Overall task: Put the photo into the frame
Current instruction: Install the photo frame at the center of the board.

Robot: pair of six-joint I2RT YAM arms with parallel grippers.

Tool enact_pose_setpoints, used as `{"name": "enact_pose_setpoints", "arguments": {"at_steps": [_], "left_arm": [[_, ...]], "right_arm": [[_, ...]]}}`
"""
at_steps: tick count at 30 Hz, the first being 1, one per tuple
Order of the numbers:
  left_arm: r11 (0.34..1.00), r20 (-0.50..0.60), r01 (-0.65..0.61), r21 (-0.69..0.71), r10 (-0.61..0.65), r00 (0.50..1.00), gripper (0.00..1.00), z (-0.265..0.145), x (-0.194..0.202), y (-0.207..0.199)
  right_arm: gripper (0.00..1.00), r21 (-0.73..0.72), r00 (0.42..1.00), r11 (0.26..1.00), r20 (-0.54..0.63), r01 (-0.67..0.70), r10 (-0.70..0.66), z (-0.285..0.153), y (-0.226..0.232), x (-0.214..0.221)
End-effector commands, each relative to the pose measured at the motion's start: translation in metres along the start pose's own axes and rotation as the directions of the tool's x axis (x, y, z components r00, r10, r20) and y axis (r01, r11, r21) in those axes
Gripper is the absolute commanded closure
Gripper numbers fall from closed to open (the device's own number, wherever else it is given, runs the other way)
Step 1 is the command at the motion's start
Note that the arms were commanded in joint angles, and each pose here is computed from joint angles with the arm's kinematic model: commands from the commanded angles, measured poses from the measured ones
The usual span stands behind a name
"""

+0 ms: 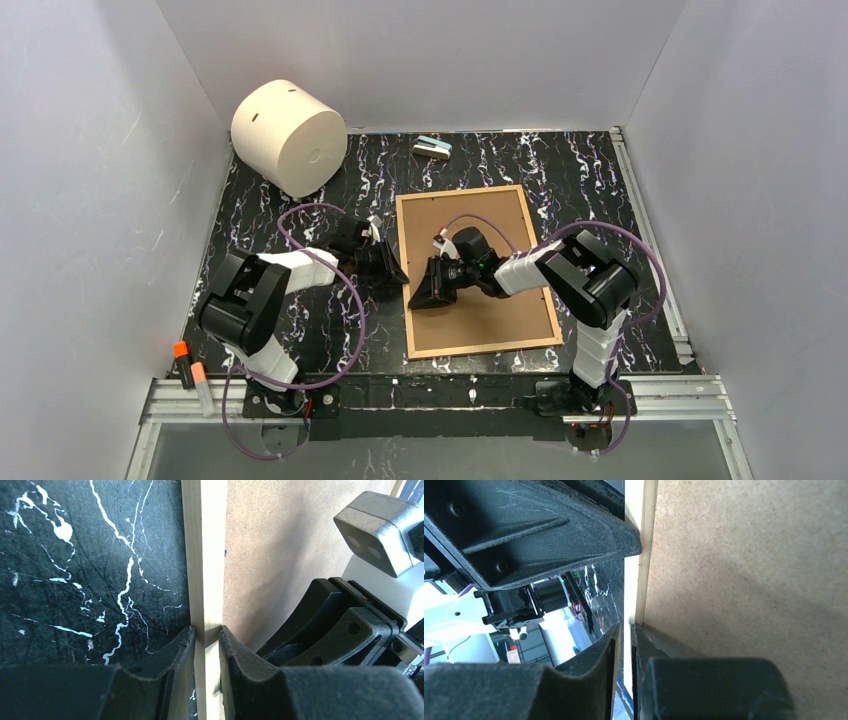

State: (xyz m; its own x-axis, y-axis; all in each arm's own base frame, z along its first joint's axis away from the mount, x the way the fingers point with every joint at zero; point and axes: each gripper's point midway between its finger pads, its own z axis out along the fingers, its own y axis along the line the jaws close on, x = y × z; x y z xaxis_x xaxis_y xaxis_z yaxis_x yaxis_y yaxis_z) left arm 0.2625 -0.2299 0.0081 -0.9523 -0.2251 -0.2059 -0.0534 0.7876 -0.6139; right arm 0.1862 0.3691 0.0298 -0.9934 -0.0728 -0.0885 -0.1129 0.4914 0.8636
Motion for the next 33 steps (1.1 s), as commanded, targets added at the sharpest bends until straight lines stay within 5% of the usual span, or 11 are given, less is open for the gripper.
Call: {"name": "enact_pose_setpoints", "arguments": {"at_steps": [1,12,33], "left_arm": [[0.909,-0.178,-0.006,-0.416,-0.075,0.981,0.77,0.004,0.075,0.113],[0.907,-0.174,-0.008,-0.422,-0.072,0.982,0.77,0.004,0.074,0.115],[0.890,-0.177,-0.019,-0.456,-0.070,0.982,0.77,0.002,0.074,0.121]], "right_arm": [[0.75,0.425,0.998,0.904,-0.026,-0.043,0.060,0.001,-0.109,0.043],[0.68,0.655,0.999,0.755,0.004,-0.041,0.051,-0.022,-0.154,0.050],[0.65,0.819,0.996,0.573,0.066,-0.017,-0.065,-0.069,-0.186,0.047]]}}
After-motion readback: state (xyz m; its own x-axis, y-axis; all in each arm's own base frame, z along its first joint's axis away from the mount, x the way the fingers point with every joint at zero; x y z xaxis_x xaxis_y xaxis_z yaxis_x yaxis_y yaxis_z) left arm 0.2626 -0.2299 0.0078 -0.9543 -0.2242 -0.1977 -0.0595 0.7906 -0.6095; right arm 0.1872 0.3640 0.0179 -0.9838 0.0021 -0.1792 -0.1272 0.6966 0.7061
